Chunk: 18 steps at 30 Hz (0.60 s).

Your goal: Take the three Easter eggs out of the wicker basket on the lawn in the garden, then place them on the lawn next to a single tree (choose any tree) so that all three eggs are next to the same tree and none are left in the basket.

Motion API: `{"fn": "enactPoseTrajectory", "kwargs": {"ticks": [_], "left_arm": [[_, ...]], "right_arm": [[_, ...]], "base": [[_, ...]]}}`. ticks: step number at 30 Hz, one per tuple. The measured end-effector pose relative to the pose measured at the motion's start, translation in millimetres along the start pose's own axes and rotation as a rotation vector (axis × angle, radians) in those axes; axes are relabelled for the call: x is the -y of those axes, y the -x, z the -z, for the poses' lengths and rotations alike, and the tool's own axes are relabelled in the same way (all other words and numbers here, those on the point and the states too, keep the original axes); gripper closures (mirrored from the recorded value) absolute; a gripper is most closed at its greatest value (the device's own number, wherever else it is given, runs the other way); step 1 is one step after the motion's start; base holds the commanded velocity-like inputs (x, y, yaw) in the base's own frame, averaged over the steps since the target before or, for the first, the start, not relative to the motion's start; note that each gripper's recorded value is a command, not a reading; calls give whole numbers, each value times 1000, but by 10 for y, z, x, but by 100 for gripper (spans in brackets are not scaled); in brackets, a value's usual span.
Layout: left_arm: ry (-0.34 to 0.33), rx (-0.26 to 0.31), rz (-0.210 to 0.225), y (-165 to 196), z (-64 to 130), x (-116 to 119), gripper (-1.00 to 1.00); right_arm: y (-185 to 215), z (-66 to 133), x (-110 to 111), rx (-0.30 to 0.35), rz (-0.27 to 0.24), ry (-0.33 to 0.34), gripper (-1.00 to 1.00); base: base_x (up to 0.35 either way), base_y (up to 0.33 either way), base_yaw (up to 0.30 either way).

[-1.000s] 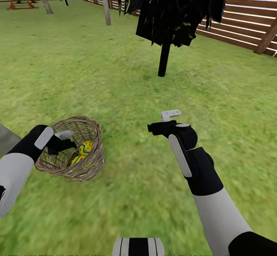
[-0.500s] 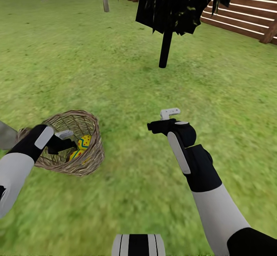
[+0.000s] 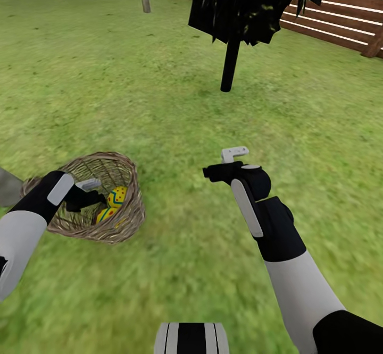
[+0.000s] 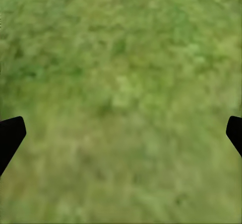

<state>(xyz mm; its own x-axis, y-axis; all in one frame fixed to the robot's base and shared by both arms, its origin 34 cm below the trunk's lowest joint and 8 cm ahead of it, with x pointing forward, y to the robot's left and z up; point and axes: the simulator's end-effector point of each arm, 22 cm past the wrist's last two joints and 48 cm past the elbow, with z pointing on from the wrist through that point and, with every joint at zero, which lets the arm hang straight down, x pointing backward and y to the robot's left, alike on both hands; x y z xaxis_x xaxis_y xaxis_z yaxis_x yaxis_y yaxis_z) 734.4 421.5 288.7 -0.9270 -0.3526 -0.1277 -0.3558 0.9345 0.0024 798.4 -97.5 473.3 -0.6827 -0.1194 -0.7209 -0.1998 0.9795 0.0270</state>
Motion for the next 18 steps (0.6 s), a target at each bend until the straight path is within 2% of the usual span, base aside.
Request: {"fn": "enactPoseTrajectory", "kwargs": {"ticks": [11, 18], "left_arm": [[0, -1, -1, -8, -6, 7, -100], [-1, -1, 0, -8, -5, 11, -100]], "right_arm": [[137, 15, 23, 21, 2, -3, -100], [332, -40, 94, 29, 7, -18, -100]], "base": [[24, 16, 0], [97, 1, 0]]}}
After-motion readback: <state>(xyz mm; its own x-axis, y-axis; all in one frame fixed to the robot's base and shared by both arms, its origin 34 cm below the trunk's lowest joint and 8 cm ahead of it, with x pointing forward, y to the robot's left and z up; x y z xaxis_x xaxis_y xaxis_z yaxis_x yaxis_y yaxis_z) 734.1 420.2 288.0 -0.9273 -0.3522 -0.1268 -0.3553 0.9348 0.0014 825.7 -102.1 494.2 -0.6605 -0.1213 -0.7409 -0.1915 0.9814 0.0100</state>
